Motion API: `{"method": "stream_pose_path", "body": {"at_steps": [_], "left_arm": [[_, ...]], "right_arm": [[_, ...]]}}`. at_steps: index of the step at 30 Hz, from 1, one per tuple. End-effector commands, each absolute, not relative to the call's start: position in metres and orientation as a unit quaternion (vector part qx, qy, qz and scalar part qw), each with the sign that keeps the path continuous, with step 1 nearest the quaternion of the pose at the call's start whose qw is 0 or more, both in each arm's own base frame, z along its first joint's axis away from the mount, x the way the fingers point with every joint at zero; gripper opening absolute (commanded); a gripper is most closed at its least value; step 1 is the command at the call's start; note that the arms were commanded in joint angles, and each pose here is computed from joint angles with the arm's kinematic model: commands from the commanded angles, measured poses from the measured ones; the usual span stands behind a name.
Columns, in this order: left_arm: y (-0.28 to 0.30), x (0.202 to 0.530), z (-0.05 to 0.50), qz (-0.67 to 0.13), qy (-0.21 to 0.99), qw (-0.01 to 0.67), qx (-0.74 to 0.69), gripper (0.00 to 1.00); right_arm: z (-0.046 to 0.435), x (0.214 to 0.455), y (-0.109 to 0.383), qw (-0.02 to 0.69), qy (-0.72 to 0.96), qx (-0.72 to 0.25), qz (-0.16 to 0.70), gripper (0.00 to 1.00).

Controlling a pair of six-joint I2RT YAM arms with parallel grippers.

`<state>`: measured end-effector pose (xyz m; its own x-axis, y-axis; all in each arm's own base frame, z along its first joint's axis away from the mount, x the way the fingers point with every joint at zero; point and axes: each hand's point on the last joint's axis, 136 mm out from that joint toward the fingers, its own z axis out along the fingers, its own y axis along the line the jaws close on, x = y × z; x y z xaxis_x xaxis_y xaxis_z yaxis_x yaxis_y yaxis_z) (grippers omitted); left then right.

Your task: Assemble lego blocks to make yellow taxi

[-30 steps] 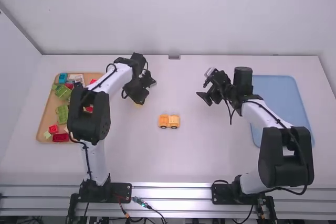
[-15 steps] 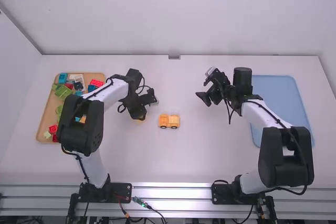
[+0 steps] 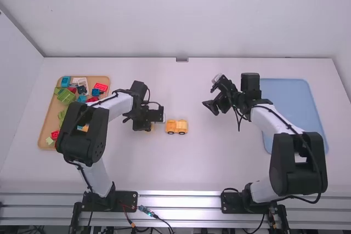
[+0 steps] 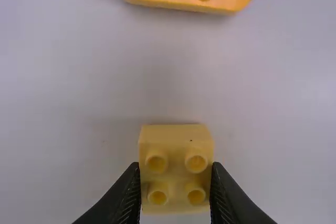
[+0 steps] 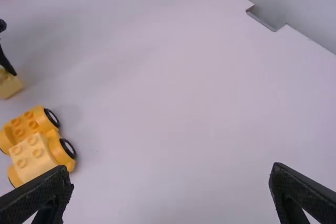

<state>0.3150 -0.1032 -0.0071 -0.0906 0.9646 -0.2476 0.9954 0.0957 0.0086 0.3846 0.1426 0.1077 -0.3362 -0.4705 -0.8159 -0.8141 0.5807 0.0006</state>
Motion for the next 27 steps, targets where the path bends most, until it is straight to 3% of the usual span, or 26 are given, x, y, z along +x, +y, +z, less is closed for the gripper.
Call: {"method": "stream_pose_path", "body": {"at_steps": [1, 4, 6, 13, 16, 21, 27], "left_arm": [[-0.109, 0.311, 0.0, -0.089, 0.703, 0.109, 0.697, 0.27], [-0.111, 0.311, 0.0, -0.093, 0.691, 0.116, 0.707, 0.55], [-0.11, 0.312, 0.0, -0.089, 0.693, 0.117, 0.706, 0.99], [-0.11, 0.313, 0.018, -0.098, 0.698, 0.101, 0.702, 0.99], [-0.116, 0.319, 0.051, -0.113, 0.712, 0.103, 0.686, 0.99], [-0.124, 0.328, 0.094, -0.153, 0.7, 0.166, 0.678, 0.99], [-0.112, 0.306, 0.135, -0.2, 0.621, 0.283, 0.703, 0.99]], "right_arm": [[0.108, 0.377, 0.152, 0.408, 0.778, -0.426, 0.217, 0.99], [0.107, 0.373, 0.159, 0.405, 0.771, -0.442, 0.216, 0.99], [0.106, 0.372, 0.162, 0.403, 0.771, -0.445, 0.212, 0.99], [0.107, 0.372, 0.166, 0.406, 0.765, -0.452, 0.214, 0.99], [0.107, 0.372, 0.164, 0.406, 0.764, -0.455, 0.21, 0.99], [0.107, 0.371, 0.164, 0.405, 0.764, -0.456, 0.212, 0.99], [0.107, 0.367, 0.167, 0.403, 0.757, -0.464, 0.221, 0.99]]}}
